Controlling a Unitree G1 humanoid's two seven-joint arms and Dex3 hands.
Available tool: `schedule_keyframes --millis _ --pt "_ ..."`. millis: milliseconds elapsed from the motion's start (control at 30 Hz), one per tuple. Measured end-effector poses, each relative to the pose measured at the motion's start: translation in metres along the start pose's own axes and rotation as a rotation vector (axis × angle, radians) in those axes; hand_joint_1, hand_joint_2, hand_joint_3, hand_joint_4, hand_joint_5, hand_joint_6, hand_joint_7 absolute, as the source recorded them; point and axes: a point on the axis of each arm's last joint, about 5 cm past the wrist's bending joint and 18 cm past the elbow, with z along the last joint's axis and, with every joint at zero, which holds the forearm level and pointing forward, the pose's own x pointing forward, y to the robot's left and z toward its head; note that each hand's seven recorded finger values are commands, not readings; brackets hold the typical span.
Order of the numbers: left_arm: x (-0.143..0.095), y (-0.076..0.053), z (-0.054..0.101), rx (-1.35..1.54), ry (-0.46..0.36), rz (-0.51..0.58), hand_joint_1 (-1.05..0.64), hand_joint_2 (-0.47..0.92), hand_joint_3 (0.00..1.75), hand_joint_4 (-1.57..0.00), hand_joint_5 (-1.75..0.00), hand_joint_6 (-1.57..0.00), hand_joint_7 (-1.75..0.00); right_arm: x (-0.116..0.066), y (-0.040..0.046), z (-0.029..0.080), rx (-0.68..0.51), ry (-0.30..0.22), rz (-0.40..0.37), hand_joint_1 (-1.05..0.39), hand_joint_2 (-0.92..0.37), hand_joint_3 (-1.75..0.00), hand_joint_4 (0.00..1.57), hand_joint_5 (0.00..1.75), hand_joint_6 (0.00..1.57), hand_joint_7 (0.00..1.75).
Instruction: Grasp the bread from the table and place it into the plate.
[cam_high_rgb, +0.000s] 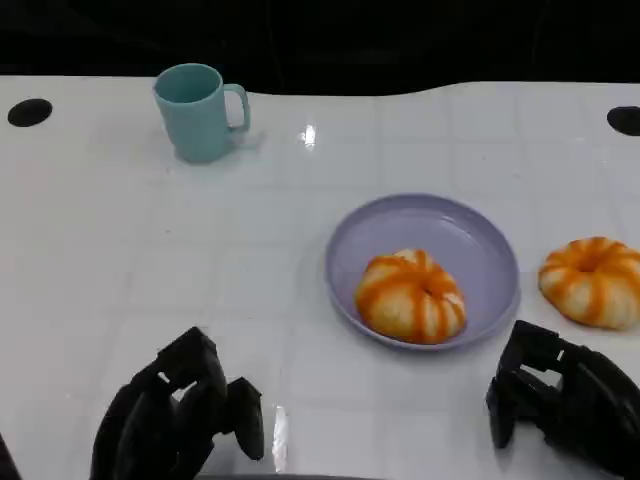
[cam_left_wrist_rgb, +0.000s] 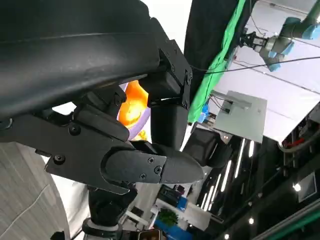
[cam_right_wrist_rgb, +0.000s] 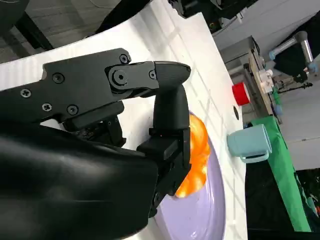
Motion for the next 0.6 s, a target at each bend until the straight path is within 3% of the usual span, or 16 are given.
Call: schedule_keyframes --millis 600 --pt "0.0062 0.0011 -0.0015 -0.062 -0.031 -0.047 -0.79 0.92 0.22 -0.93 -1.75 -0.72 -1.66 -0.001 -0.0011 0.0003 -0.004 0.005 -0.003 -0.59 -0.92 -0.24 0.72 1.75 0.61 1.6"
